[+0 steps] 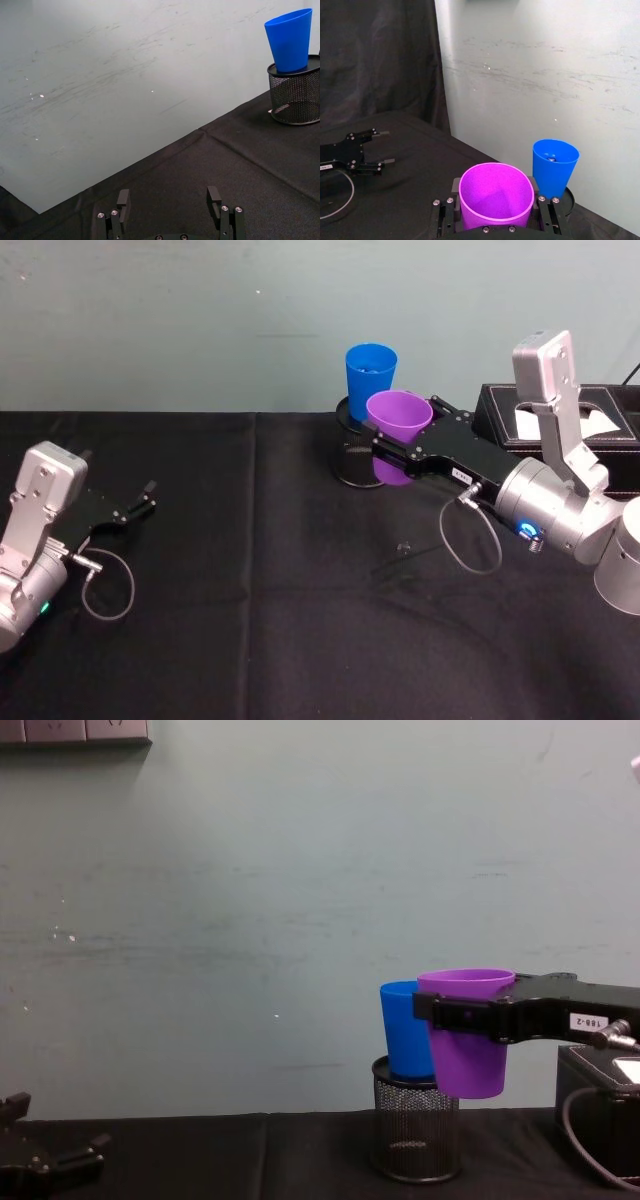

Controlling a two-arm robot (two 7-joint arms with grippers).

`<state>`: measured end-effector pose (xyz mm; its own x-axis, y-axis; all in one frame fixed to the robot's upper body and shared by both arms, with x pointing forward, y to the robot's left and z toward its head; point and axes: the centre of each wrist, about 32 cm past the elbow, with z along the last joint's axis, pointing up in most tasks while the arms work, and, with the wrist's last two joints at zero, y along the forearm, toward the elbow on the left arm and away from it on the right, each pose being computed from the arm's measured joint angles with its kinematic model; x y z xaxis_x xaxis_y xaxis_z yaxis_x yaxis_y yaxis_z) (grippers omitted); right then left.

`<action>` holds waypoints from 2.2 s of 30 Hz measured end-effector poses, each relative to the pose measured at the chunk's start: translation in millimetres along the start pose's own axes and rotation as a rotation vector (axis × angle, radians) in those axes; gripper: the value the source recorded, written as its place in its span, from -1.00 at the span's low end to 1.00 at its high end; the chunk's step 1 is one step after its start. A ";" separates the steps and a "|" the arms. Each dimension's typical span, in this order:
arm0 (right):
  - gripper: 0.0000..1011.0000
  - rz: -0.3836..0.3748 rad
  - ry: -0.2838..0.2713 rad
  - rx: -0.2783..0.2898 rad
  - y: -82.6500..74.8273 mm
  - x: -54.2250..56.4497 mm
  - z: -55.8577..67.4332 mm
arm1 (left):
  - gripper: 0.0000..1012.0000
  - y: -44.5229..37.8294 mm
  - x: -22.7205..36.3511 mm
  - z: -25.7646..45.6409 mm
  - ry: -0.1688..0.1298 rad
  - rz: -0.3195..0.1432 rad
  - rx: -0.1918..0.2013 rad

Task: Pick up one cup with a gripper and tap it against the other cup.

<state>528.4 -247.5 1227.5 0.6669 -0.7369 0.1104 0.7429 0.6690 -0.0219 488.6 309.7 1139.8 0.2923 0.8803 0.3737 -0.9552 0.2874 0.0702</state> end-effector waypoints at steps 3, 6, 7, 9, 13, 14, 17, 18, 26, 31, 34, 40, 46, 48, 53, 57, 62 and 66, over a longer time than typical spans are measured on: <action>0.49 0.000 0.000 0.000 0.0 -0.1 -0.1 | 0.98 0.0 0.0 0.0 0.000 0.000 0.000; 0.49 0.000 0.000 0.000 0.0 -0.1 -0.3 | 0.98 0.0 0.0 0.0 0.000 0.000 0.000; 0.49 0.000 0.000 0.000 0.0 -0.1 -0.4 | 0.98 0.0 0.0 0.0 0.000 0.000 0.000; 0.49 0.000 0.000 0.000 0.0 -0.2 -0.5 | 0.98 0.0 0.0 0.0 0.000 0.000 0.000; 0.49 0.000 0.000 0.000 -0.1 -0.2 -0.7 | 0.98 0.0 0.0 0.0 0.000 0.000 0.000; 0.49 0.000 0.000 0.000 -0.1 -0.2 -0.7 | 0.98 0.0 0.0 0.0 0.000 0.000 0.000; 0.49 0.000 0.000 0.000 -0.1 -0.2 -0.8 | 0.98 0.0 0.0 0.0 0.000 0.000 0.000; 0.49 0.000 0.000 0.000 -0.1 -0.2 -0.7 | 0.98 0.0 0.0 0.0 0.000 0.000 0.000; 0.49 0.001 0.000 0.000 -0.1 -0.2 -0.7 | 0.98 0.0 0.0 0.0 0.000 0.000 0.000; 0.49 0.001 0.000 0.000 -0.1 -0.2 -0.8 | 0.98 0.0 0.0 0.0 0.000 0.000 0.000; 0.49 0.000 0.000 0.000 -0.1 -0.2 -0.7 | 0.98 0.0 0.0 0.0 0.000 0.000 0.000; 0.49 0.000 0.000 0.000 -0.1 -0.2 -0.8 | 0.98 0.0 0.0 0.0 0.000 0.000 0.000; 0.49 0.000 0.000 0.000 -0.1 -0.2 -0.8 | 0.98 0.0 0.0 0.0 0.000 0.000 0.000; 0.49 0.000 0.000 0.000 -0.1 -0.3 -0.8 | 0.98 0.0 0.0 0.0 0.000 0.000 0.000; 0.49 0.000 0.000 0.000 -0.1 -0.3 -0.8 | 0.98 0.0 0.0 0.0 0.000 0.000 0.000; 0.49 0.000 0.000 0.000 -0.1 -0.2 -0.8 | 0.98 0.0 0.0 0.0 0.000 0.000 0.000; 0.49 0.000 0.000 0.000 -0.1 -0.2 -0.8 | 0.98 0.0 0.0 0.0 0.000 0.000 0.000; 0.49 0.000 0.000 0.000 -0.1 -0.3 -0.8 | 0.98 0.0 0.0 0.0 0.000 0.000 0.000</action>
<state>528.2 -247.5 1226.7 0.6671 -0.7367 0.1102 0.7427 0.6693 -0.0219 488.6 309.7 1139.8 0.2923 0.8803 0.3737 -0.9552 0.2873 0.0702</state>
